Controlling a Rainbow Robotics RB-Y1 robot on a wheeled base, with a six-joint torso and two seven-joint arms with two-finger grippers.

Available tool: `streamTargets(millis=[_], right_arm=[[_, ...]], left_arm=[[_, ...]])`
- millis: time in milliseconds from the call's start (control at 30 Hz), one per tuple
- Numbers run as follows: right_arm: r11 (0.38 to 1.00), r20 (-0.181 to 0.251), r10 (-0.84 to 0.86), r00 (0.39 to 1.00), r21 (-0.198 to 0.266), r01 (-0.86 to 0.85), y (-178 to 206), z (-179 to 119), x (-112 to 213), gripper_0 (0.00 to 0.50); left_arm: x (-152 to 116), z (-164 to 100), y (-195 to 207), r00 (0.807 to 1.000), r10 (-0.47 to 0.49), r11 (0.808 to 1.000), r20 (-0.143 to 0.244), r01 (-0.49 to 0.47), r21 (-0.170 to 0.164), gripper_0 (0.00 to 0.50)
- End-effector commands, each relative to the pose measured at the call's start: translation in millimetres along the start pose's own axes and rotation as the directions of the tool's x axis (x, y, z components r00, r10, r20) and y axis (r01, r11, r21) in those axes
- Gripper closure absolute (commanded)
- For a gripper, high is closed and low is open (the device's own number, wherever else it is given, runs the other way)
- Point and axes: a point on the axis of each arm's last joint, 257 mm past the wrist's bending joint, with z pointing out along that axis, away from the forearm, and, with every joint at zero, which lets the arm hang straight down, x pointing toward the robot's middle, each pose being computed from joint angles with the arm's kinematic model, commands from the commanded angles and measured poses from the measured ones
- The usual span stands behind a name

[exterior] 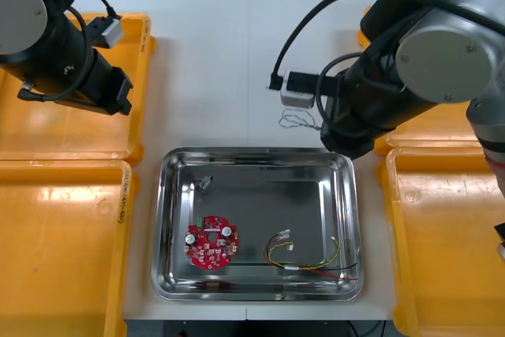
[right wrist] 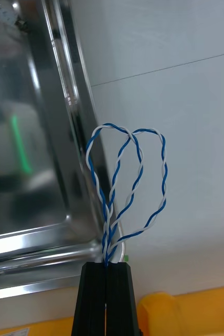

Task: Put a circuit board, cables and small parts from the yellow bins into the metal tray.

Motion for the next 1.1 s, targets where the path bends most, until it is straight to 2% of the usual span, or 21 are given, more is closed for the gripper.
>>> streamTargets(millis=[33,300,367,533,767,1000,1100], right_arm=[[0.999,-0.005,-0.042,0.999,-0.03,0.042,29,16,-8,0.5],[0.994,-0.012,-0.101,0.995,-0.05,0.101,53,39,-15,0.5],[0.993,-0.028,-0.111,0.993,-0.055,0.109,60,47,-13,0.5],[0.991,-0.041,-0.129,0.991,-0.036,0.128,67,61,-12,0.5],[0.994,-0.015,-0.108,0.994,-0.027,0.107,75,77,-10,0.5],[0.994,-0.027,-0.106,0.994,-0.018,0.105,74,89,-3,0.5],[0.995,-0.014,-0.096,0.995,-0.016,0.096,70,96,-4,0.5]], left_arm=[[-30,-33,35,0.996,0.062,0.997,0.068,-0.06,-0.04,0.0],[-37,-31,67,0.989,0.135,0.989,0.061,-0.132,-0.06,0.0],[-38,-28,76,0.984,0.169,0.984,0.055,-0.165,-0.071,0.0],[-40,-23,93,0.974,0.222,0.972,0.048,-0.217,-0.09,0.0],[-48,-16,111,0.95,0.306,0.947,0.06,-0.298,-0.115,0.0],[-57,-10,124,0.919,0.385,0.918,0.08,-0.373,-0.133,0.0],[-58,-7,129,0.909,0.409,0.908,0.081,-0.397,-0.133,0.0]])
